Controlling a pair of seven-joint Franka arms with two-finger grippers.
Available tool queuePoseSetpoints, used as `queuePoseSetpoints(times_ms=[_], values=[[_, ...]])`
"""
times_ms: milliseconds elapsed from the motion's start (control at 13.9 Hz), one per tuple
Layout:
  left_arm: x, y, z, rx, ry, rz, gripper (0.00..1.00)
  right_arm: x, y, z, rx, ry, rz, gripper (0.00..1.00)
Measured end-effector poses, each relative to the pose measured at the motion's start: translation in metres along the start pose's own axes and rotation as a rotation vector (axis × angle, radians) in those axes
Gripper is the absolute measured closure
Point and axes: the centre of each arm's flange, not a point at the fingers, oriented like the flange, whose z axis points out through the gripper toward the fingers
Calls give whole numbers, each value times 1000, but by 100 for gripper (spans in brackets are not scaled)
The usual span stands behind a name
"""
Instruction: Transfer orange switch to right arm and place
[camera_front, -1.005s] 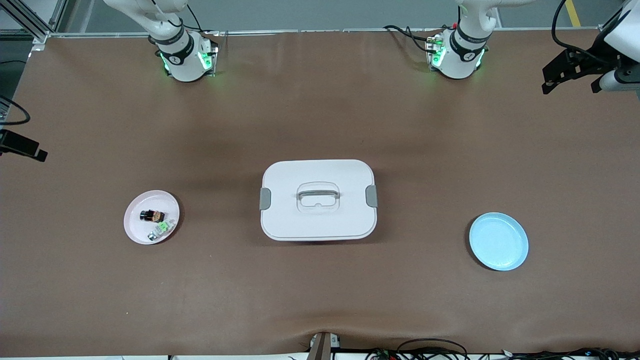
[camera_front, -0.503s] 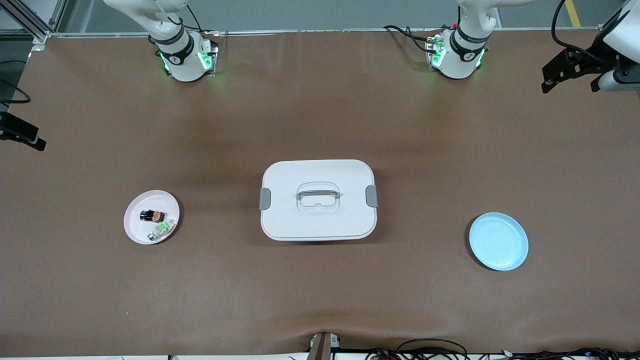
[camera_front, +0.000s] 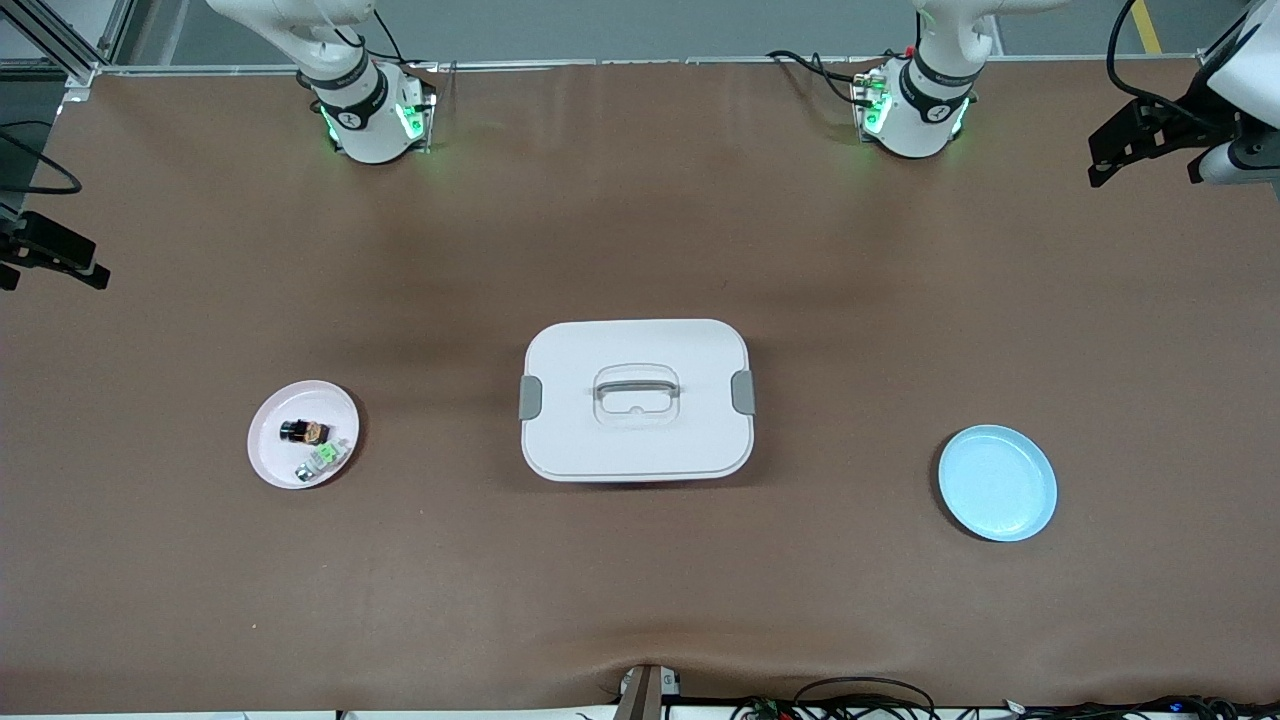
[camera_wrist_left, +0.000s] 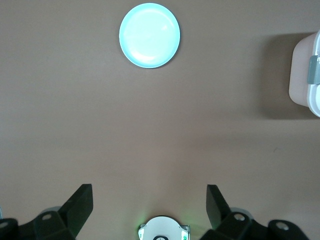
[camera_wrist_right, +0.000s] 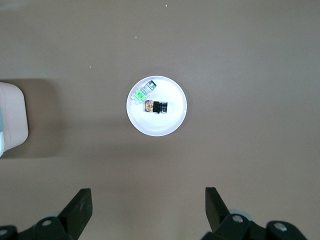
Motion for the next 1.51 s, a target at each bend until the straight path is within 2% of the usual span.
queuePoseSetpoints(times_ms=[933, 1221, 1508], values=[[3, 1, 2, -1, -3, 4, 0, -7, 0, 6, 6, -28, 5, 0], [4, 1, 0, -1, 2, 5, 0, -10, -1, 5, 17, -41, 72, 0], [4, 1, -1, -1, 2, 5, 0, -14, -3, 1, 22, -45, 76, 0]])
